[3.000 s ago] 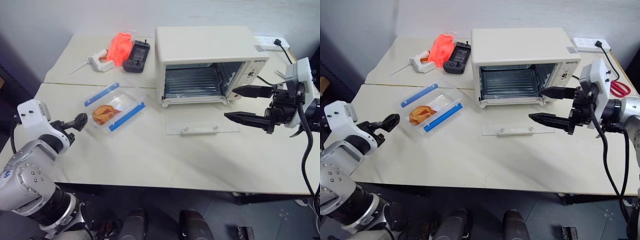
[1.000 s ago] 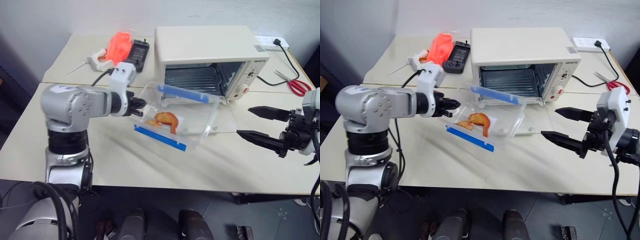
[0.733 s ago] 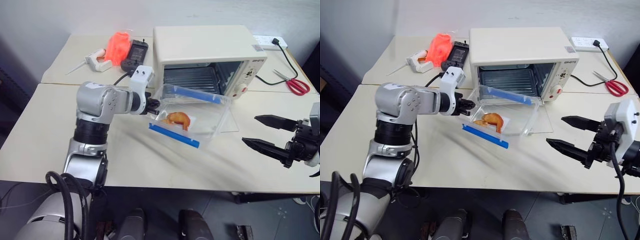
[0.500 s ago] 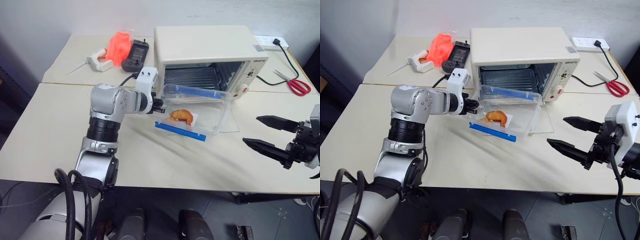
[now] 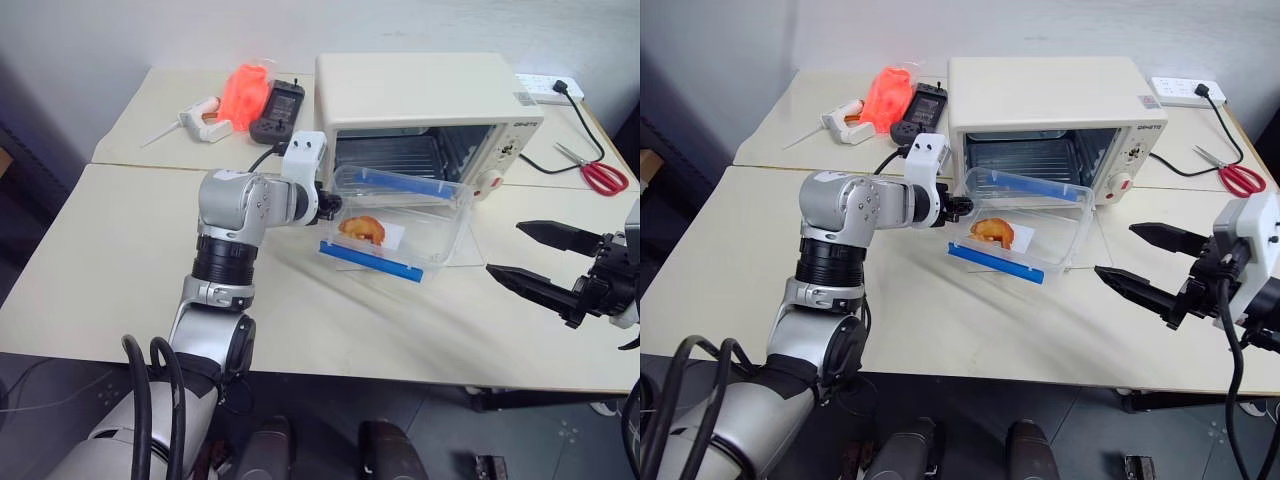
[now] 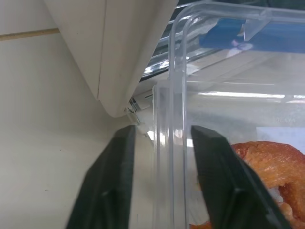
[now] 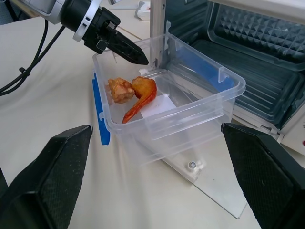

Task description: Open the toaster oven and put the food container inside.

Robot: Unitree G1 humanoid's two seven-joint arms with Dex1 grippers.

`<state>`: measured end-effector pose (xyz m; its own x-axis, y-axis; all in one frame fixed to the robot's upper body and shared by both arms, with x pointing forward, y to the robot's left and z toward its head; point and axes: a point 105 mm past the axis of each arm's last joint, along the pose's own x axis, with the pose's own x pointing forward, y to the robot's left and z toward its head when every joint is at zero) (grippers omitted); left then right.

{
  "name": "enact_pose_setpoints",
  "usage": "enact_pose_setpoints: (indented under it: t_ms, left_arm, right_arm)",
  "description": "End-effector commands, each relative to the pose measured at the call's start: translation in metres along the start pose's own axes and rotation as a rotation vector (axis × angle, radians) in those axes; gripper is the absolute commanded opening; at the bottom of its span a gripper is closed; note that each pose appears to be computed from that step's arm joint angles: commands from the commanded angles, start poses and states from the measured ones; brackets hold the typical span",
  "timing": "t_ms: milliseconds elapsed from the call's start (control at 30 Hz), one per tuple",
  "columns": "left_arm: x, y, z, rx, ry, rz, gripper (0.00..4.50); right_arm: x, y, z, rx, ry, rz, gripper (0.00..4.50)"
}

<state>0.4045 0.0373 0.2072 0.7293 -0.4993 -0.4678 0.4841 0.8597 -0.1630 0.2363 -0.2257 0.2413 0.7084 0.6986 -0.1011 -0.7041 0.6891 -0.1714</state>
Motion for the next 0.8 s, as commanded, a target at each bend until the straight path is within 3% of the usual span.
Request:
enact_pose_setpoints:
  t_ms: [33,367,567,633,800]
  left_arm:
    - [-0.009,-0.009,0.02,0.001,-0.077,-0.027,2.74]
    - [-0.025,-0.022,0.046,0.008,-0.165,-0.095,2.74]
    - [-0.064,-0.028,0.08,0.117,-0.368,-0.253,2.74]
    - [-0.082,-0.025,0.086,0.173,-0.424,-0.31,2.35]
    - [-0.118,-0.01,0.08,0.247,-0.471,-0.507,0.96]
  right_arm:
    - [0.001,0.002,0.009,-0.04,-0.012,0.002,4.5]
    - [0.006,-0.001,0.012,-0.047,-0.018,-0.01,4.5]
    - [0.004,-0.001,0.015,-0.055,-0.014,-0.019,4.5]
    - [0.003,0.0,0.018,-0.055,-0.015,-0.018,4.5]
    - [0.004,0.014,0.02,-0.023,-0.014,0.045,3.24]
